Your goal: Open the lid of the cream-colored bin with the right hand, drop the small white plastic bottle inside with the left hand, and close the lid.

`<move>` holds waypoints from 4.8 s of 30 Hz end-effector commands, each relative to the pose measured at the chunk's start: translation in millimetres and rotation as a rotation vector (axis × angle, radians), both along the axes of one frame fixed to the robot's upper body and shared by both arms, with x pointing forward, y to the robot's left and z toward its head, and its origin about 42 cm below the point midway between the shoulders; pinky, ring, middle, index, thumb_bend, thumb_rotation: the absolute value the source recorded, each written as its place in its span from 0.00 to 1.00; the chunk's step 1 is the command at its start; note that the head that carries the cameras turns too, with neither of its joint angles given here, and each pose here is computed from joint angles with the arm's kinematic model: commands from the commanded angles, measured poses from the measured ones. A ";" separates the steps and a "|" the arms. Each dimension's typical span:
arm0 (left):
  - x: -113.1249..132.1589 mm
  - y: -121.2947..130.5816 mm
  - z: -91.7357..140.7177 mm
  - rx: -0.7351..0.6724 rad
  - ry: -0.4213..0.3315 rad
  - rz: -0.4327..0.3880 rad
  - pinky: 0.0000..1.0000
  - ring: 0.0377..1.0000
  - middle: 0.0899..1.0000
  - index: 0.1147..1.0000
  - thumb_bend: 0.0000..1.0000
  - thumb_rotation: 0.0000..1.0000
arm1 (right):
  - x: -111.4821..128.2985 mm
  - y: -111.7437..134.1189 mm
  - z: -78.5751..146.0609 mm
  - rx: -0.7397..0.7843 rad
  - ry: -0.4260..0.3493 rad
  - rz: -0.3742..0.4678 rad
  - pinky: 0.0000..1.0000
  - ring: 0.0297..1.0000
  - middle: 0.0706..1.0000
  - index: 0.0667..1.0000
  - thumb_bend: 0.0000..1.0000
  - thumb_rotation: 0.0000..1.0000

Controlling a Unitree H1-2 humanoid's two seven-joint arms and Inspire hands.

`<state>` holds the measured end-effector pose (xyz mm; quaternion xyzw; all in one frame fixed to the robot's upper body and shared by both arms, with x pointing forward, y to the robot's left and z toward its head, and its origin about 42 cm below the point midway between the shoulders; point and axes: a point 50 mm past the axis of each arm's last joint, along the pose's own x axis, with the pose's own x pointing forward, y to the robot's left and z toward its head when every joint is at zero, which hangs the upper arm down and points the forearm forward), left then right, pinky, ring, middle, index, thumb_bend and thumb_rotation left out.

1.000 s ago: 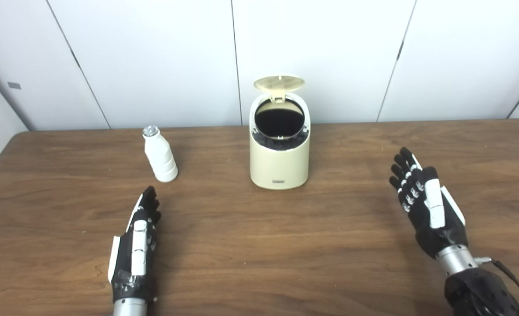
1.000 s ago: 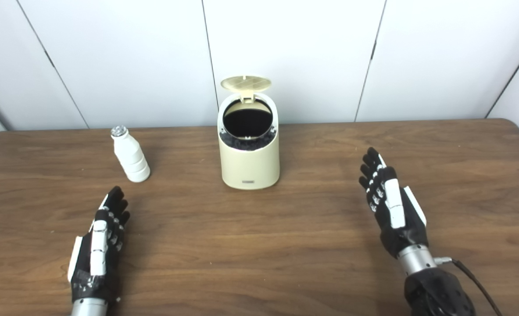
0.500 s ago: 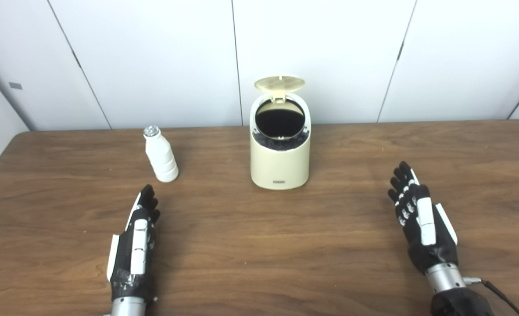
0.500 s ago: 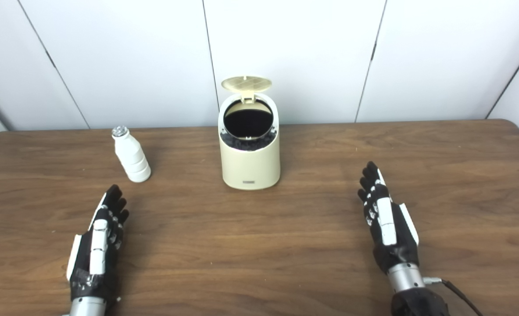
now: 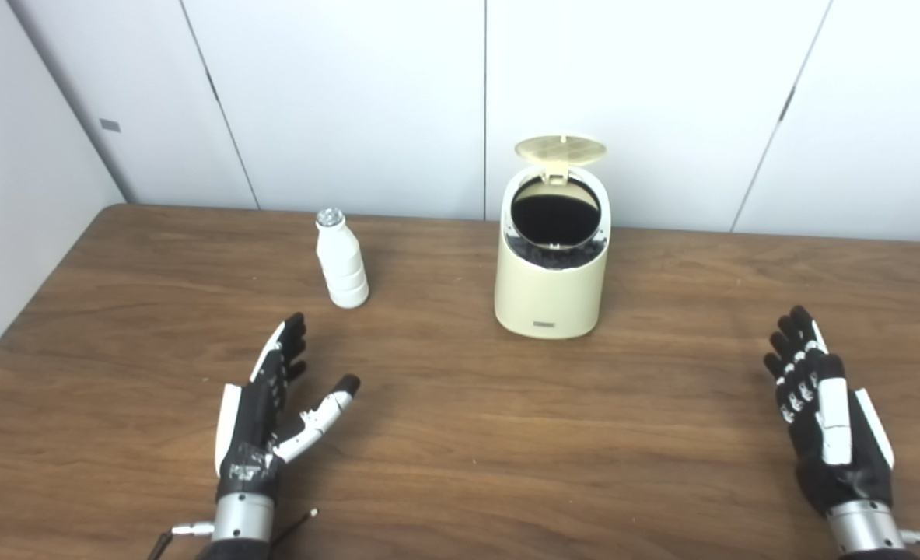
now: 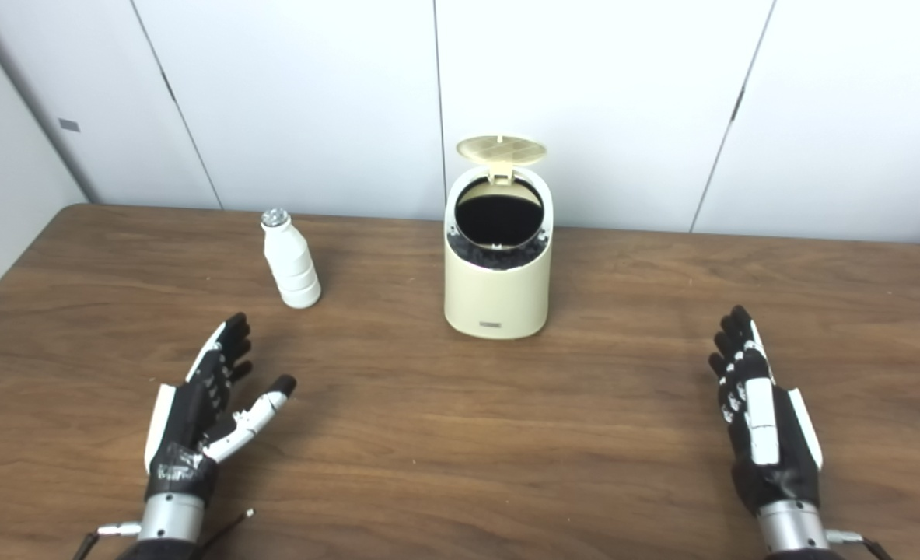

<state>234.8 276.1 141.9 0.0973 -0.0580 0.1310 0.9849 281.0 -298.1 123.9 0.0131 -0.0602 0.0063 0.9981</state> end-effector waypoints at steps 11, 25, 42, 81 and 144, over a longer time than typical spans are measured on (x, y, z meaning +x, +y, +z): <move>44.1 29.9 58.0 0.238 -0.087 0.069 0.88 0.92 0.92 0.91 0.94 0.26 | 8.1 2.6 10.2 0.023 -0.048 0.017 1.00 1.00 1.00 1.00 0.65 0.95; 113.7 46.3 80.3 0.525 0.009 0.052 0.92 0.97 0.94 0.88 0.92 0.30 | 5.6 7.1 12.8 0.023 -0.045 0.013 1.00 1.00 1.00 1.00 0.63 0.97; 169.8 54.4 74.8 0.735 0.091 0.038 1.00 0.98 0.93 0.82 0.95 0.31 | 3.0 12.1 16.1 0.031 -0.037 0.016 1.00 1.00 1.00 0.99 0.62 0.97; 183.1 36.2 67.4 0.560 0.105 -0.078 0.70 0.78 0.81 0.81 0.94 0.21 | 1.6 21.7 16.4 0.043 -0.017 0.018 1.00 1.00 0.99 1.00 0.63 0.99; 153.7 -29.6 138.6 0.536 -0.300 -0.115 0.36 0.39 0.45 0.43 0.50 0.00 | 1.6 24.8 5.5 0.035 0.003 0.022 0.97 1.00 0.96 1.00 0.61 1.00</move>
